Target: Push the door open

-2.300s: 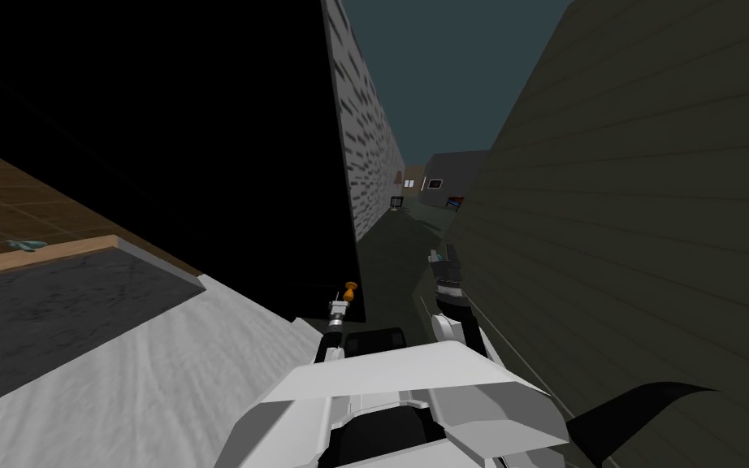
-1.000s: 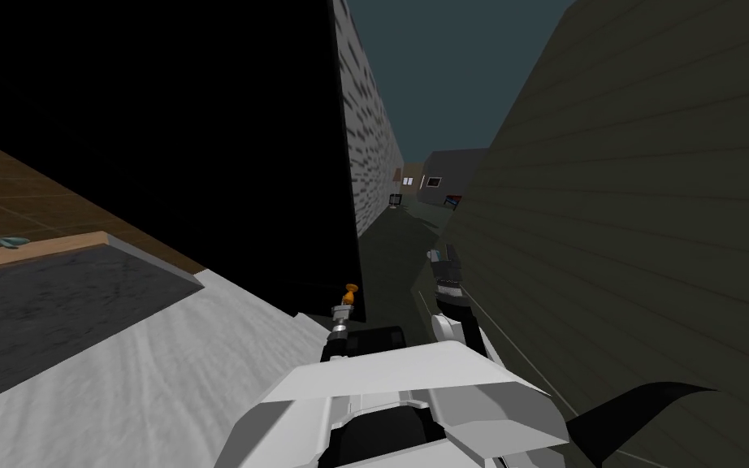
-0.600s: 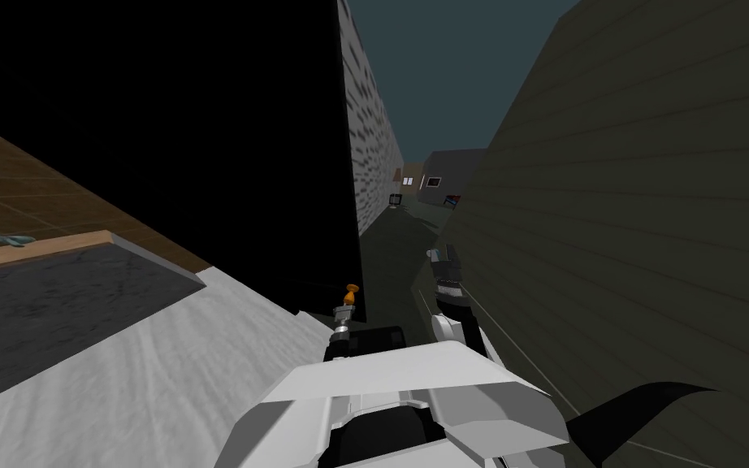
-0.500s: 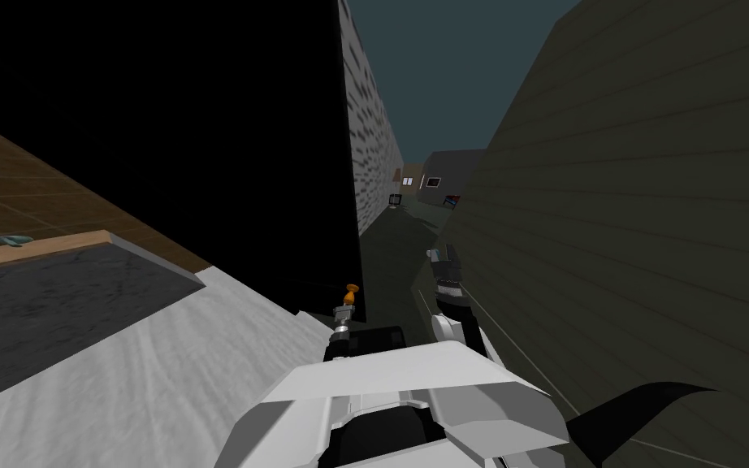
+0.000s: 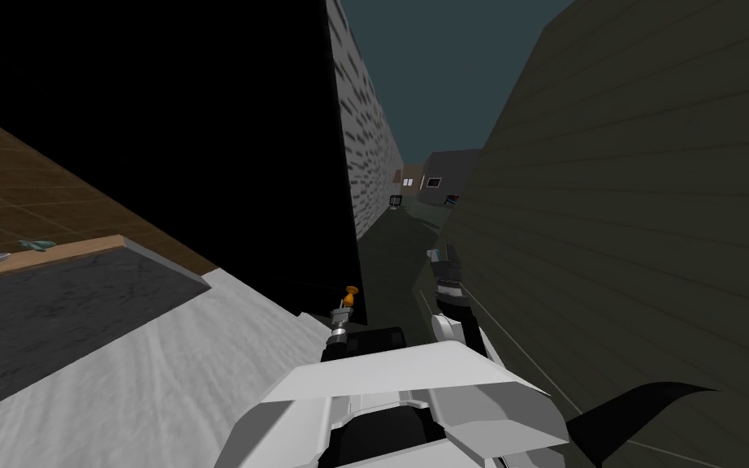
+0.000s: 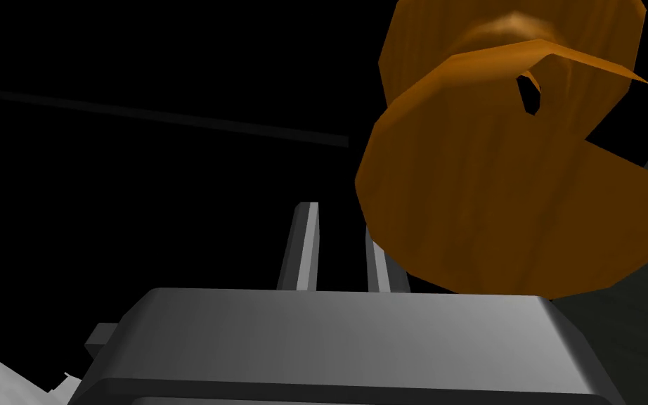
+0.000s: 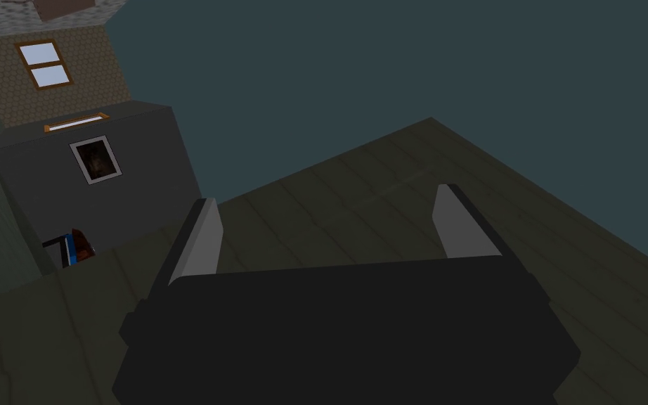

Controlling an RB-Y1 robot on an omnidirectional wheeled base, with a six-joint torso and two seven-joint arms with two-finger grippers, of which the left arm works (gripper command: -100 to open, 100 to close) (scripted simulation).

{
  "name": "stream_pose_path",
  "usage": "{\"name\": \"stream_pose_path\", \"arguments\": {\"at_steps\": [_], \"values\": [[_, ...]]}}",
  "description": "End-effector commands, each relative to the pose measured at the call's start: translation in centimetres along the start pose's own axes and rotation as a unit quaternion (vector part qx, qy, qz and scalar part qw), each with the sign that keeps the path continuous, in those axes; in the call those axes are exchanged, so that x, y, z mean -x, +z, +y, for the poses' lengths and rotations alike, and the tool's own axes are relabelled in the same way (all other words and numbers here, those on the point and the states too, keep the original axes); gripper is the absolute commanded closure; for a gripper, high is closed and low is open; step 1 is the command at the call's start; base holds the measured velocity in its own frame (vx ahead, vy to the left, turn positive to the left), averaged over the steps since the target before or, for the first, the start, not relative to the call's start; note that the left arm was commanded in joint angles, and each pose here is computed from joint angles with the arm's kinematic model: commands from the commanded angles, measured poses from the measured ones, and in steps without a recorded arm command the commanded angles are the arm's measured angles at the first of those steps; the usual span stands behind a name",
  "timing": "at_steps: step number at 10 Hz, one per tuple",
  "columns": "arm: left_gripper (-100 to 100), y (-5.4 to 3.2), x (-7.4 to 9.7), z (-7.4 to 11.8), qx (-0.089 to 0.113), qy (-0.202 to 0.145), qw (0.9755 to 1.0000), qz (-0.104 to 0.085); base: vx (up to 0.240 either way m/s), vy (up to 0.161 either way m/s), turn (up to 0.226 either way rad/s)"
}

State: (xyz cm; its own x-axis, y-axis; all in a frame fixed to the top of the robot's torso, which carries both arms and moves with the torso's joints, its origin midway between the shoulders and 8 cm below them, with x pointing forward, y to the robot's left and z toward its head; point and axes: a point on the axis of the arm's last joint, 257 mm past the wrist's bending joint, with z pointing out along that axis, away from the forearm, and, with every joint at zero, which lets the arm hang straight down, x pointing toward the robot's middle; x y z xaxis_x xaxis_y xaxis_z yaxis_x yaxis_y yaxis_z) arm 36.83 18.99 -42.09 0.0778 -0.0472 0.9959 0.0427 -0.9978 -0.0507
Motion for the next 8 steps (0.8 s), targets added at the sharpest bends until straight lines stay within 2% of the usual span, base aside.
{"name": "stream_pose_path", "arguments": {"at_steps": [1, 4, 7, 8], "values": [[-100, 0.86, -0.9, 1.3, 0.007, -0.003, 1.0, 0.003, -0.018, 0.037, 0.064], [-100, 0.86, -0.9, 1.3, 0.007, -0.003, 1.0, 0.003, -0.011, 0.01, 0.002], [-100, 2.25, -1.5, 2.5, 0.012, -0.003, 0.9999, -0.005, -0.026, 0.008, 0.047], [-100, 3.24, -2.0, 3.6, 0.017, -0.005, 0.9998, -0.01, -0.057, 0.021, 0.084]]}}
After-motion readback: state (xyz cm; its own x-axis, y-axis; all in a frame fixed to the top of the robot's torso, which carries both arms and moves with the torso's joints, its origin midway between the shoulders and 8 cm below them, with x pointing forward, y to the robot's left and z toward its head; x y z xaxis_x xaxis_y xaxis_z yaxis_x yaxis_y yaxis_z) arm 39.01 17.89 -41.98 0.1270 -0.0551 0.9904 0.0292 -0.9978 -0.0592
